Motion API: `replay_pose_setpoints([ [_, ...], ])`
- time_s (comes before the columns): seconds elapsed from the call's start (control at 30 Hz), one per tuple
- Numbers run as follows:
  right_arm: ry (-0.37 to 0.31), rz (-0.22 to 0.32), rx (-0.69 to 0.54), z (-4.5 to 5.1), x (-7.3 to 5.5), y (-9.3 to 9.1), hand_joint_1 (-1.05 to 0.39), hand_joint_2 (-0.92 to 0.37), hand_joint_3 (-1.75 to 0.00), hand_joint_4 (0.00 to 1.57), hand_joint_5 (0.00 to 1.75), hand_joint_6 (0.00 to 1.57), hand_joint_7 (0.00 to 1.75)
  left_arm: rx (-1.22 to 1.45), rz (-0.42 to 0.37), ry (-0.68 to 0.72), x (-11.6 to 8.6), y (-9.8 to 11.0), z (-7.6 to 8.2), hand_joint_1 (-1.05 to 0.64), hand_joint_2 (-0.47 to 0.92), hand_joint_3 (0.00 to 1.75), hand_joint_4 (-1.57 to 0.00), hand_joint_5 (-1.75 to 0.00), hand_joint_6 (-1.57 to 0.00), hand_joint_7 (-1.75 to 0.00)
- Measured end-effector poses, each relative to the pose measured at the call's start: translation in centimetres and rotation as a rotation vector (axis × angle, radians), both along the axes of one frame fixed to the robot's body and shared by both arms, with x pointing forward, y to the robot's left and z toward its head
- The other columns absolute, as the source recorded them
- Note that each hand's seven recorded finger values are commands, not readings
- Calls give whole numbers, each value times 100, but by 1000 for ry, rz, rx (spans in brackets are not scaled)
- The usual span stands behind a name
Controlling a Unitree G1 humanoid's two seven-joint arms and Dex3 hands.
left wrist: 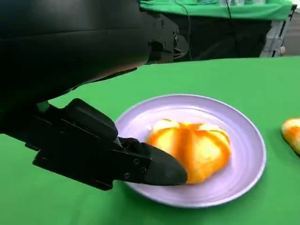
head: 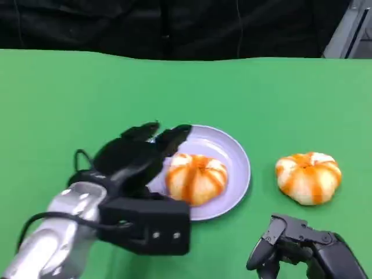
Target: Grasp the bread from the table and place it into the plate.
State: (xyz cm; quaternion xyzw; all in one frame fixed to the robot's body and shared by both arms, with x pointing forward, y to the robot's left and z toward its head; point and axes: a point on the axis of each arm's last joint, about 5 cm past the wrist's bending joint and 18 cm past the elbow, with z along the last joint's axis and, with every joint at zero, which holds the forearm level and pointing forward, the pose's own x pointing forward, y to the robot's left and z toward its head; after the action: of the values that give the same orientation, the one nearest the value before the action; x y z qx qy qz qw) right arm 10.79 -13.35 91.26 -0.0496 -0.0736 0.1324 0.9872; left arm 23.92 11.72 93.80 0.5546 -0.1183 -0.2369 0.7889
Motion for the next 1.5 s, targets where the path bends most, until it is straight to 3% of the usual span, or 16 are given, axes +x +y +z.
replay_pose_setpoints([
  [0.37, -4, -1, -5, 4, 0, 10, -5, -38, -127, 76, 170, 76, 138, -78, 34, -26, -251, 408, 76, -69, 92, 15, -18, -13, -23, -8],
  [0.4, -4, -1, -5, 4, 0, 10, -5, -38, -127, 76, 169, 76, 137, -78, 34, -26, -254, 410, 74, -59, 92, 13, -32, -22, -34, -13],
  [0.5, -4, -4, -4, 4, -3, 12, -5, -38, -127, 76, 168, 76, 137, -259, 24, -23, -427, 528, 31, -49, 91, 12, -48, -33, -47, -19],
  [0.57, -4, -3, -5, 5, 0, 12, -6, -38, -127, 77, 168, 75, 137, -360, 28, -26, -541, 588, -15, -32, 89, 5, -72, -70, -79, -28],
  [0.67, -7, -2, -3, 12, 6, 11, -6, -38, -126, 77, 169, 75, 136, -608, 106, -75, -766, 654, -151, -18, 89, 3, -87, -97, -101, -40],
  [0.7, -6, -3, -3, 11, 6, 10, -6, -38, -126, 77, 168, 75, 136, -667, 127, -87, -836, 656, -192, -15, 89, 7, -88, -104, -104, -44],
  [0.73, -6, -3, -3, 11, 6, 10, -5, -38, -126, 77, 168, 76, 136, -705, 145, -93, -890, 658, -224, -9, 78, 35, -88, -117, -103, -59],
  [0.77, -7, -1, -4, 12, 8, 10, -5, -38, -126, 77, 168, 76, 136, -732, 161, -96, -931, 664, -246, -6, 58, 77, -87, -126, -98, -76],
  [0.8, -6, -2, -3, 11, 7, 6, -5, -38, -126, 77, 168, 76, 136, -773, 180, -101, -970, 661, -268, -5, 50, 94, -86, -130, -96, -82],
  [0.87, -3, -3, -1, 8, 3, 0, -5, -38, -126, 77, 168, 76, 136, -822, 201, -103, -1029, 638, -303, -4, 44, 107, -86, -132, -95, -88],
  [0.93, -4, 1, 0, 10, 7, 0, -5, -38, -126, 76, 167, 76, 137, -856, 217, -102, -1066, 628, -314, 2, 33, 144, -93, -154, -90, -131],
  [0.97, -4, 1, 0, 11, 7, -4, -5, -38, -126, 76, 167, 76, 137, -888, 236, -103, -1115, 617, -321, 3, 31, 151, -95, -160, -89, -143],
  [1.03, 0, -3, -7, 6, 3, -24, -4, -38, -126, 76, 167, 76, 137, -951, 276, -86, -1228, 580, -349, 3, 30, 156, -96, -166, -88, -154],
  [1.17, -4, -2, -13, 10, 13, -47, -3, -39, -126, 75, 167, 76, 137, -1007, 325, -56, -1332, 559, -403, 3, 30, 157, -95, -169, -85, -158],
  [1.5, 2, -5, -14, 2, 13, -65, -3, -39, -127, 75, 167, 76, 137, -1031, 322, -51, -1333, 538, -405, 3, 30, 157, -94, -170, -84, -159],
])
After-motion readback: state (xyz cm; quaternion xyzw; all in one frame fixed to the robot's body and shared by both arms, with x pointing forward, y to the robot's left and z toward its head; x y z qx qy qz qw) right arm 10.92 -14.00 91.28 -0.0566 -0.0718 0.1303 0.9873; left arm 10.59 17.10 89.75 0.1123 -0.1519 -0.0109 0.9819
